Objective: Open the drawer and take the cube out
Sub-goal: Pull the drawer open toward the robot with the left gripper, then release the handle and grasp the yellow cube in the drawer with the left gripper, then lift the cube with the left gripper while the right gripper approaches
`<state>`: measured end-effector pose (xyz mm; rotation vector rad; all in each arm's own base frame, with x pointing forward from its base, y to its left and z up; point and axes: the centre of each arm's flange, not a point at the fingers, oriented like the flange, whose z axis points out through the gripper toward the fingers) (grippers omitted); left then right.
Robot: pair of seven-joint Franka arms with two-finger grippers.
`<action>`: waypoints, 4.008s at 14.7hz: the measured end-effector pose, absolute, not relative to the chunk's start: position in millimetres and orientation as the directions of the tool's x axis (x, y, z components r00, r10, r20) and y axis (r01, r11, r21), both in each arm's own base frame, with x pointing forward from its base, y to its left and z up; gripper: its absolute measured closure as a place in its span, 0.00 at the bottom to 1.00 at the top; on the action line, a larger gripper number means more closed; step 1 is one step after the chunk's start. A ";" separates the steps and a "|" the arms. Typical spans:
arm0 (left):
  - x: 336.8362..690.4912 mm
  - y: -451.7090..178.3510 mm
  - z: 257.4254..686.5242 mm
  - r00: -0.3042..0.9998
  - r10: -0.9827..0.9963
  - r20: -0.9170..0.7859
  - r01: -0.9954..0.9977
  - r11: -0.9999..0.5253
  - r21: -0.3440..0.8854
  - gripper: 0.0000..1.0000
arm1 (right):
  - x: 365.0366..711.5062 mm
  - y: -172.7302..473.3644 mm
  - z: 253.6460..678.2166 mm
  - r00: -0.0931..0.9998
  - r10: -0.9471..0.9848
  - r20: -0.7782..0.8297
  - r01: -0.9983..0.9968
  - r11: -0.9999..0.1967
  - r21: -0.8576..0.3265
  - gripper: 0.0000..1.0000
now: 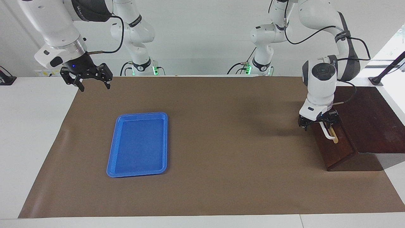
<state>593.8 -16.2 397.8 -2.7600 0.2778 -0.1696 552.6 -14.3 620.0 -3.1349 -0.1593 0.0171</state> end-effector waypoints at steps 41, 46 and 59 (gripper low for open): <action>586.2 18.9 473.5 0.671 0.737 0.077 0.741 -0.670 -0.044 0.00 | 552.2 -8.1 616.0 0.999 0.026 -0.018 0.025 -0.998 -0.050 0.00; 575.6 17.1 451.1 0.641 0.762 0.089 0.767 -0.641 -0.027 0.00 | 549.6 8.5 600.4 0.993 -0.098 -0.068 -0.104 -0.991 -0.088 0.00; 587.5 10.0 491.4 0.582 0.810 0.065 0.804 -0.586 0.099 0.45 | 556.7 211.8 453.2 0.608 -0.689 -0.395 -0.782 -0.604 -0.150 0.00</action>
